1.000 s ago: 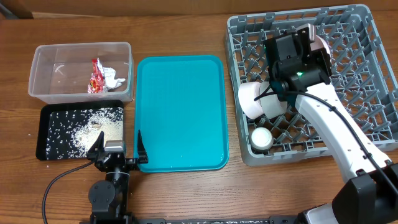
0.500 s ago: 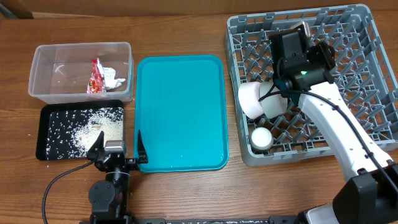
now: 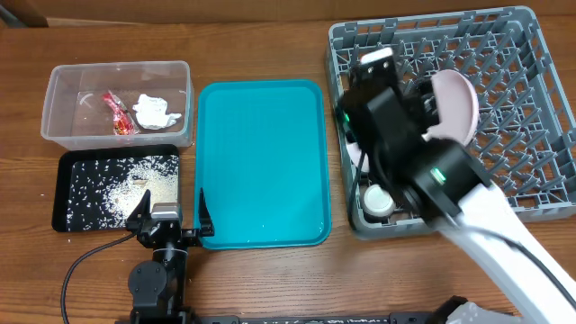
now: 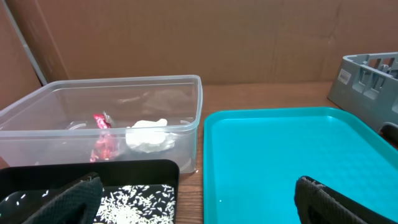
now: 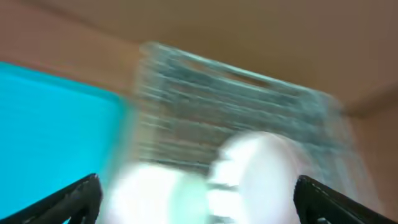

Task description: Sort waste into correct bins and load items into the dishwasher

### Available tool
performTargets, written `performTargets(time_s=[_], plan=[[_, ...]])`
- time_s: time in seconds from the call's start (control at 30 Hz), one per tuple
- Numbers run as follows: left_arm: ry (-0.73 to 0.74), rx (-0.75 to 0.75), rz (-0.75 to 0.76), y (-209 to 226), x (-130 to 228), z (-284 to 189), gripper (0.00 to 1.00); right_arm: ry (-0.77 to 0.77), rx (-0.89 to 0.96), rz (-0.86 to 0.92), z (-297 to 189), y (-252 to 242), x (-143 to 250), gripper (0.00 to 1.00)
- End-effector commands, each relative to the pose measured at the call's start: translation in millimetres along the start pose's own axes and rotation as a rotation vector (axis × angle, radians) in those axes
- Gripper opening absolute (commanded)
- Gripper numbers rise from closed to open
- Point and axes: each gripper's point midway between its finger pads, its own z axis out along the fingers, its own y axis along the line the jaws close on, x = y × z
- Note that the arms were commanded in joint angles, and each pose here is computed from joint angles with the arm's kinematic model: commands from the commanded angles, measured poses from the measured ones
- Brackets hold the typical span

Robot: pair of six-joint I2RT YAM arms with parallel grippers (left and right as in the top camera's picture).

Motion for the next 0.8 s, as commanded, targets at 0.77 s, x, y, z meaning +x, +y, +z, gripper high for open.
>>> performTargets(time_s=[0.77], plan=[[-0.009, -0.007, 0.015, 2, -1, 0, 1.00, -0.251, -0.200, 0.364, -122, -62, -21, 1.00]])
